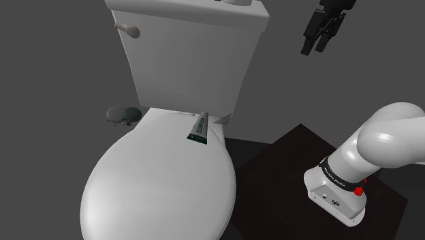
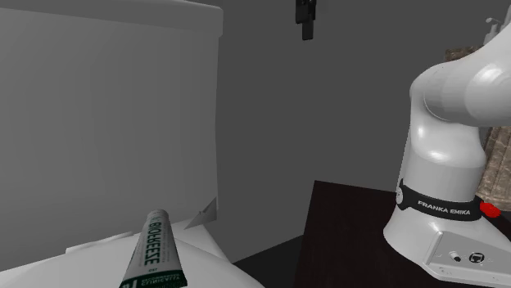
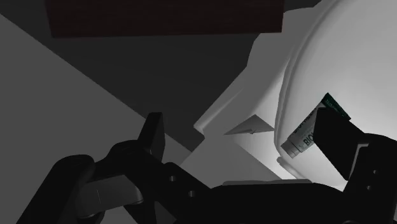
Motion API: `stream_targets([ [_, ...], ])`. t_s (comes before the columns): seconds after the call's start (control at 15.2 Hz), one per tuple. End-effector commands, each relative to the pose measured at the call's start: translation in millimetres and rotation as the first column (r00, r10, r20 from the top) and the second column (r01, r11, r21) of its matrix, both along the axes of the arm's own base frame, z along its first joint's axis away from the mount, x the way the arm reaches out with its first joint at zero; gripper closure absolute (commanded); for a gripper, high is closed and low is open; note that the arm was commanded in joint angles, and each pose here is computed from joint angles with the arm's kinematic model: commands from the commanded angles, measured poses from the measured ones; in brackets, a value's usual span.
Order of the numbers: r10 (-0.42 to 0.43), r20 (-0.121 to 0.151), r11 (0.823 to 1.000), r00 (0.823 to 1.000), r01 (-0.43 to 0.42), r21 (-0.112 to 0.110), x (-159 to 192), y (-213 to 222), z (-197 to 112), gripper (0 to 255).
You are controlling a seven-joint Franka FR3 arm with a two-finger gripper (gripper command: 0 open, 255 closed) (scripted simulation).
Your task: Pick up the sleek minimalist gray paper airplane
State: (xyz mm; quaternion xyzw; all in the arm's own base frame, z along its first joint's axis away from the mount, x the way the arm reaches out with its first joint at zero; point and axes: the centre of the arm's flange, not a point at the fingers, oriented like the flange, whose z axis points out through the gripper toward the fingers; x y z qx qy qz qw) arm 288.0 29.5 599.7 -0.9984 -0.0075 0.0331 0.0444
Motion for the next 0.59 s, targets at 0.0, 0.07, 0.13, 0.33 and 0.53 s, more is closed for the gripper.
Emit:
stream_targets([
  [0.0,0.0,0.0,1.0,1.0,0.0,0.0,0.0,0.0,0.0,0],
  [0.07,-0.035,0.004,0.999,0.999,0.035,-0.001,1.0,6.7,-11.0,0],
  [0.13,-0.071,0.009,0.997,0.997,0.071,-0.002,2.4,13.4,-22.0,0],
  [0.33,-0.176,0.022,0.984,0.984,0.176,-0.004,8.0,32.9,-55.0,0],
  [0.53,-0.28,0.036,0.96,0.959,0.28,-0.005,16.2,51.6,-87.9,0],
])
